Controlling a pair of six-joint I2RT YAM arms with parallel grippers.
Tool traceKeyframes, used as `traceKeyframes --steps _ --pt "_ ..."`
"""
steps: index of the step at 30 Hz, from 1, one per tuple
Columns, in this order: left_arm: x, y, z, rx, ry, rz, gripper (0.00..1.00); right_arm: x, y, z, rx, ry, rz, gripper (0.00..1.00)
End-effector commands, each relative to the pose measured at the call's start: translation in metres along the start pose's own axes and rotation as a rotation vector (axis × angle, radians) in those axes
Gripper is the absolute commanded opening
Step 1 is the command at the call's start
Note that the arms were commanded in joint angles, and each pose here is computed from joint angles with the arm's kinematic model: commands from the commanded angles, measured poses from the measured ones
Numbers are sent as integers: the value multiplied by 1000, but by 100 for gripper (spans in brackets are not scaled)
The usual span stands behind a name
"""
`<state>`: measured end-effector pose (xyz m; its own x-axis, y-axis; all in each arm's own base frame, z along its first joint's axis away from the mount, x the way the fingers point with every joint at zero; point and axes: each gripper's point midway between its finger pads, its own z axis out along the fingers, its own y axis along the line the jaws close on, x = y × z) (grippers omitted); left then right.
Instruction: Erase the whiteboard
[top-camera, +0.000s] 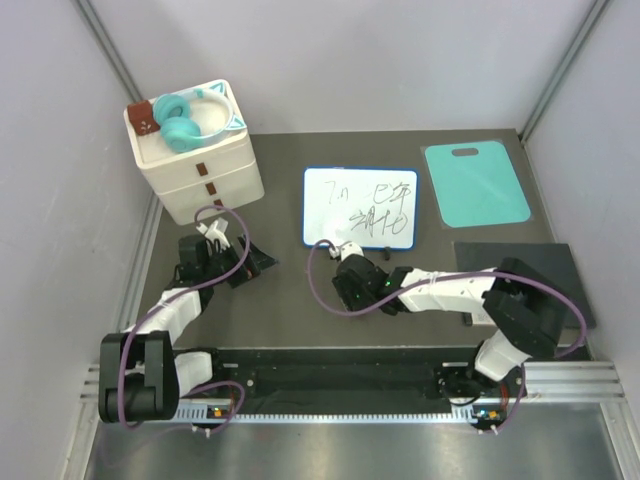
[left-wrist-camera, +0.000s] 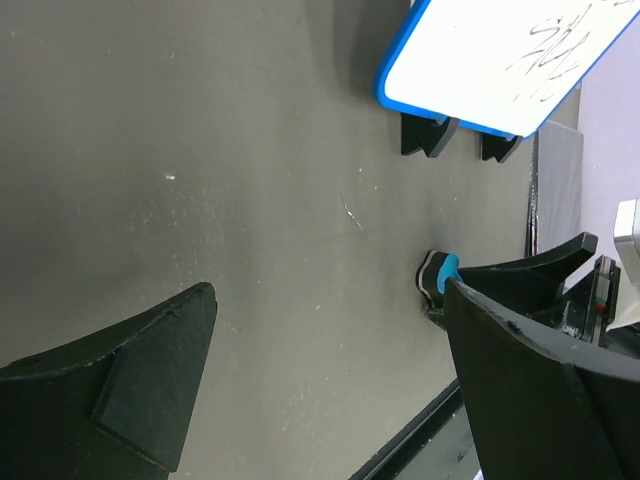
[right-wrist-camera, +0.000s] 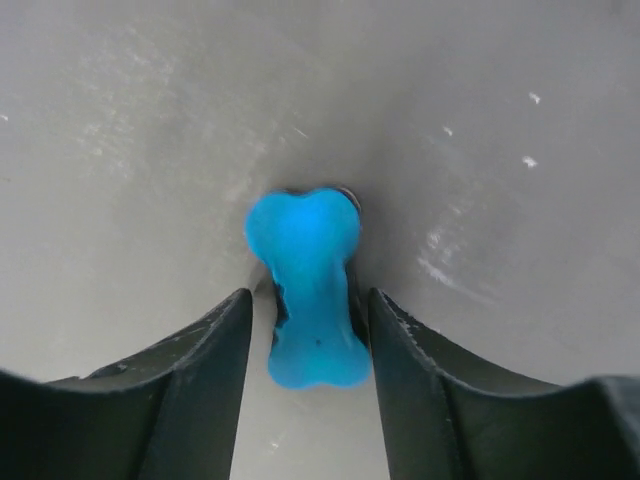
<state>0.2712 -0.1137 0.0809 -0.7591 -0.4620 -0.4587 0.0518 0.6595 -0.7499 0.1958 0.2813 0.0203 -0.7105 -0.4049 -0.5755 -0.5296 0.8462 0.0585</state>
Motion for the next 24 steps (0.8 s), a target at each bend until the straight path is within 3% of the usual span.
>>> traceKeyframes --steps 1,2,5,7,10,16,18,24 --pt "-3 -5 -1 36 -16 39 99 -14 14 11 2 -27 7 45" --pt "-3 -6 0 45 -17 45 99 -13 11 13 27 -21 10 29" --pt "-9 -15 2 84 -53 78 99 -14 5 14 76 -35 32 7" --pt "-19 -22 6 107 -93 110 99 -20 3 6 83 -70 63 0" --pt "-25 -32 22 132 -98 95 98 -36 -7 -11 123 -135 81 0" --pt "-28 -32 85 154 2 24 89 -68 -23 -50 161 -229 97 0" --pt "-37 -44 95 226 -34 50 85 -76 -28 -58 147 -238 128 0" --pt "-55 -56 124 334 -84 36 84 -105 -52 -76 18 -296 272 0"
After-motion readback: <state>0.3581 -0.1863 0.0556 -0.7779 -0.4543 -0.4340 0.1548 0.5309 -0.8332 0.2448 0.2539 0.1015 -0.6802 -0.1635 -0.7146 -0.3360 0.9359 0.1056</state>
